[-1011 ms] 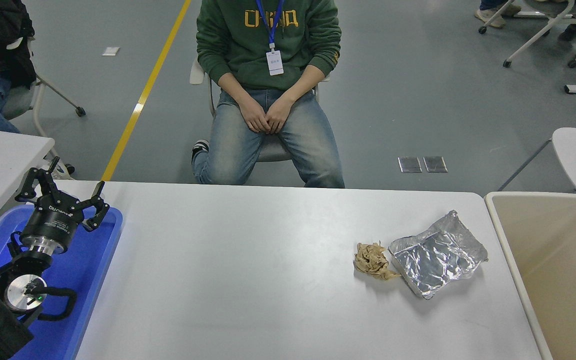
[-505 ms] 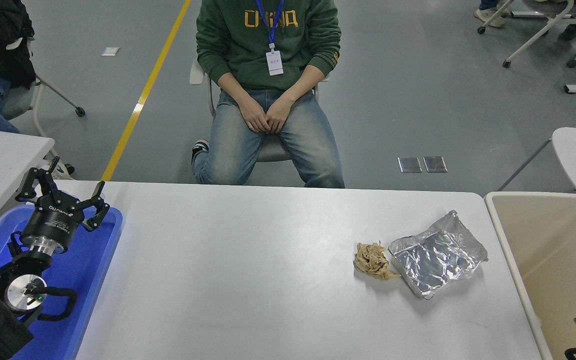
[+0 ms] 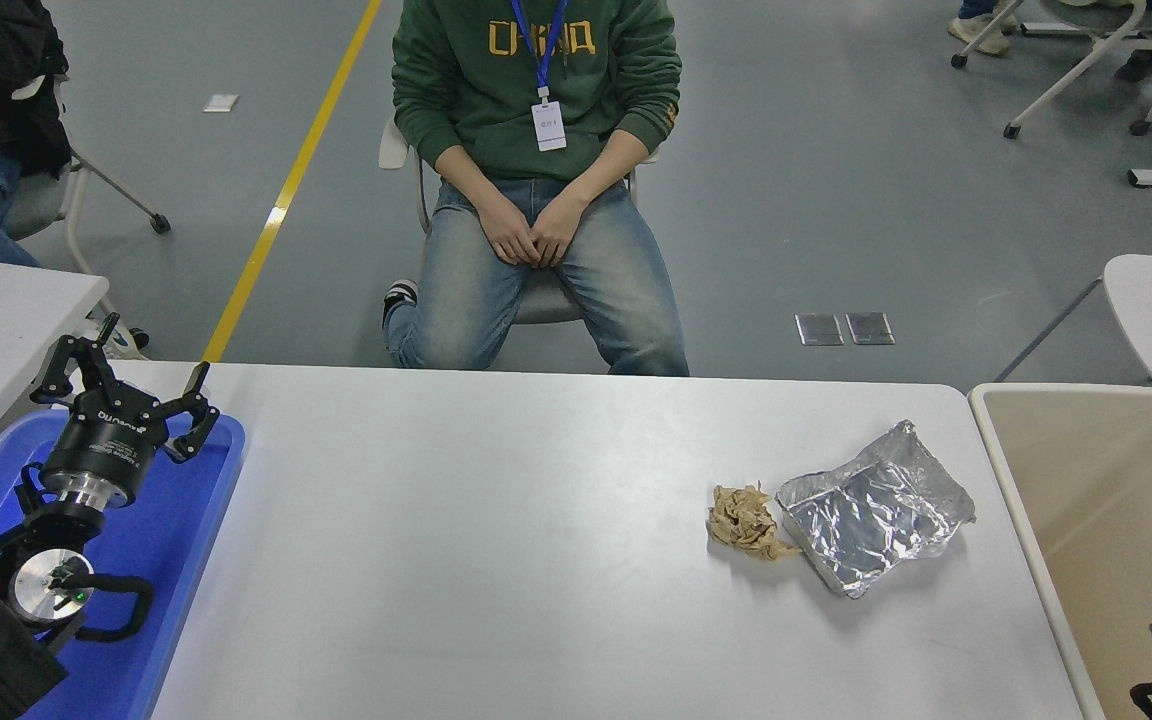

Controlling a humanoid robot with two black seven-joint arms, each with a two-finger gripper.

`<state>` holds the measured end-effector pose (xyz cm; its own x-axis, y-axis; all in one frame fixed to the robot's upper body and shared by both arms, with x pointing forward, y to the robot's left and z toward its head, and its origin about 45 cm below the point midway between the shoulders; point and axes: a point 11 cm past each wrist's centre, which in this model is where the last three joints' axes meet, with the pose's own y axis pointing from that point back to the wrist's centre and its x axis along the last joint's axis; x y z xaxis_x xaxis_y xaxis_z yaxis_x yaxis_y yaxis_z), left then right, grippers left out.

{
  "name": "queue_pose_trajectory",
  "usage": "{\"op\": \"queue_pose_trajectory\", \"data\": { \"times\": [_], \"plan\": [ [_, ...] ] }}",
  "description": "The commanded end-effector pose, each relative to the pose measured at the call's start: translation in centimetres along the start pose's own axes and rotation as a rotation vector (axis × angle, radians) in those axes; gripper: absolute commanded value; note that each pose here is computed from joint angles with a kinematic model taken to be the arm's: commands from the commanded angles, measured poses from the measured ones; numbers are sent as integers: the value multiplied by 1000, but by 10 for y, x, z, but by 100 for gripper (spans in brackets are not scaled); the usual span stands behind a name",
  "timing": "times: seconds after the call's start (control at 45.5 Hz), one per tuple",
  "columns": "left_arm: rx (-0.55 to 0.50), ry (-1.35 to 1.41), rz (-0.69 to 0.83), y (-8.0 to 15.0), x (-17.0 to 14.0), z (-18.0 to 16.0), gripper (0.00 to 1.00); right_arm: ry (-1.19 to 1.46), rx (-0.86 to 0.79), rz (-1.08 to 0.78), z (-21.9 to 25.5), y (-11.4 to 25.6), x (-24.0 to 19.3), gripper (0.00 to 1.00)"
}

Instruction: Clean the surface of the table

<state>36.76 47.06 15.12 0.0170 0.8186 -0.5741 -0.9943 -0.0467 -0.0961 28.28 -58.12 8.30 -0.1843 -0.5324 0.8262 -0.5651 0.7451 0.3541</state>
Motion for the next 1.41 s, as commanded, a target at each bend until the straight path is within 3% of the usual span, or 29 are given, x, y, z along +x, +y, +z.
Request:
{"op": "queue_pose_trajectory", "data": {
  "times": [0.0,0.418,0.857,1.099,1.385],
  "plan": [
    [0,0,0,0,0,0,100,-22,34,4,-9,-11,29,100],
    [0,0,0,0,0,0,100,-219,202,-165,-64,-3,64,100],
    [0,0,0,0,0,0,100,-366,598,-398,-193,70,62,100],
    [0,0,0,0,0,0,100,-467,720,-515,-237,111,49,100],
    [0,0,0,0,0,0,100,-551,702,-675,-241,144,-14,100]
  ]
}}
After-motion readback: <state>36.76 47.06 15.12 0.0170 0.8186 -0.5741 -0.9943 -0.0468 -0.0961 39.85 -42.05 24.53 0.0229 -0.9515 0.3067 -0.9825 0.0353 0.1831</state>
